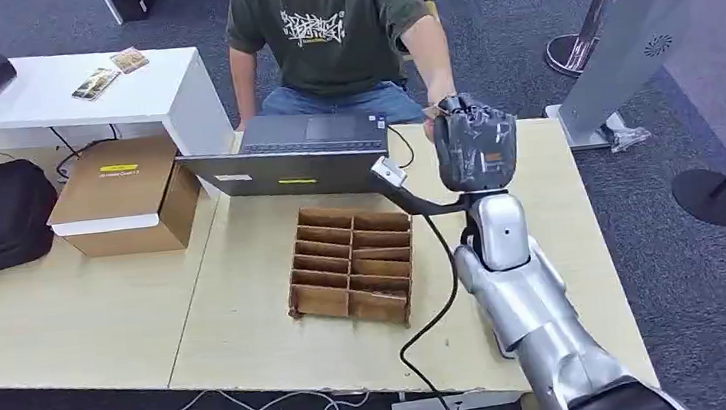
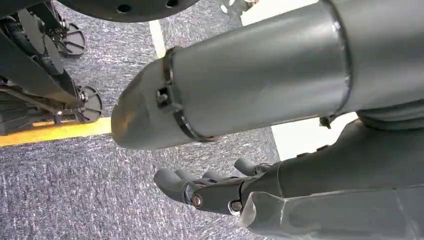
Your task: Pass the card to the sensor for recognition and then transmit it.
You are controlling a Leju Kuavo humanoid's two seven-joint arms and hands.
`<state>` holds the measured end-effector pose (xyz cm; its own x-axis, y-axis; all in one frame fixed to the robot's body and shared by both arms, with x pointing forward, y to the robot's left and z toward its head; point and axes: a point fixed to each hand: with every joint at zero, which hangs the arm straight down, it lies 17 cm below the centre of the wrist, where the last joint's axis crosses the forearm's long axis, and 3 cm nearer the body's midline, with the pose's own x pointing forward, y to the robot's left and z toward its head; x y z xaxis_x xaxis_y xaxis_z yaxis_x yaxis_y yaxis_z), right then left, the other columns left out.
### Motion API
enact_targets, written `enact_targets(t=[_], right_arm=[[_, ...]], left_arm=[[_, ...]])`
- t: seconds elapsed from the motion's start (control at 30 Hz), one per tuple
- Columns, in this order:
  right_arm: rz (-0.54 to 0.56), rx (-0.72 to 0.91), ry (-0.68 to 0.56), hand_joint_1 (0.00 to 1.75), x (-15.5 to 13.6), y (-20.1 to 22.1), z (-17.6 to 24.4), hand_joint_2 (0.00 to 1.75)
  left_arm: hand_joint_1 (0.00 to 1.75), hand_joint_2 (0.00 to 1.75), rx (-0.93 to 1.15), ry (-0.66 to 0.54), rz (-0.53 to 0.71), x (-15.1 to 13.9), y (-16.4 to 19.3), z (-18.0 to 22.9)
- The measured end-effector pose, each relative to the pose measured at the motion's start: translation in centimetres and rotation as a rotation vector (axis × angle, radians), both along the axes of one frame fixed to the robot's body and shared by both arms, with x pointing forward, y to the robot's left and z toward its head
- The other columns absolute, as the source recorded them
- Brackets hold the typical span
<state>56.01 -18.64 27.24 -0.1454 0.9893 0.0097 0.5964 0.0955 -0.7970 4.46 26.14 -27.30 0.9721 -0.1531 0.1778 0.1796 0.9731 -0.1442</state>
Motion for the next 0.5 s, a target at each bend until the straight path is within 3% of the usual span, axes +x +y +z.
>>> enact_targets(t=[0.2,0.5], right_arm=[[0.074,0.146,0.060,1.75,0.3,0.2,-1.0,1.75],[0.282,0.509,0.328,1.75,0.4,2.2,-4.9,1.75]], left_arm=[[0.00,0.00,-0.005,0.000,0.016,0.1,-0.1,0.0],[0.00,0.00,-0.007,0.002,0.027,0.1,-0.2,0.0]])
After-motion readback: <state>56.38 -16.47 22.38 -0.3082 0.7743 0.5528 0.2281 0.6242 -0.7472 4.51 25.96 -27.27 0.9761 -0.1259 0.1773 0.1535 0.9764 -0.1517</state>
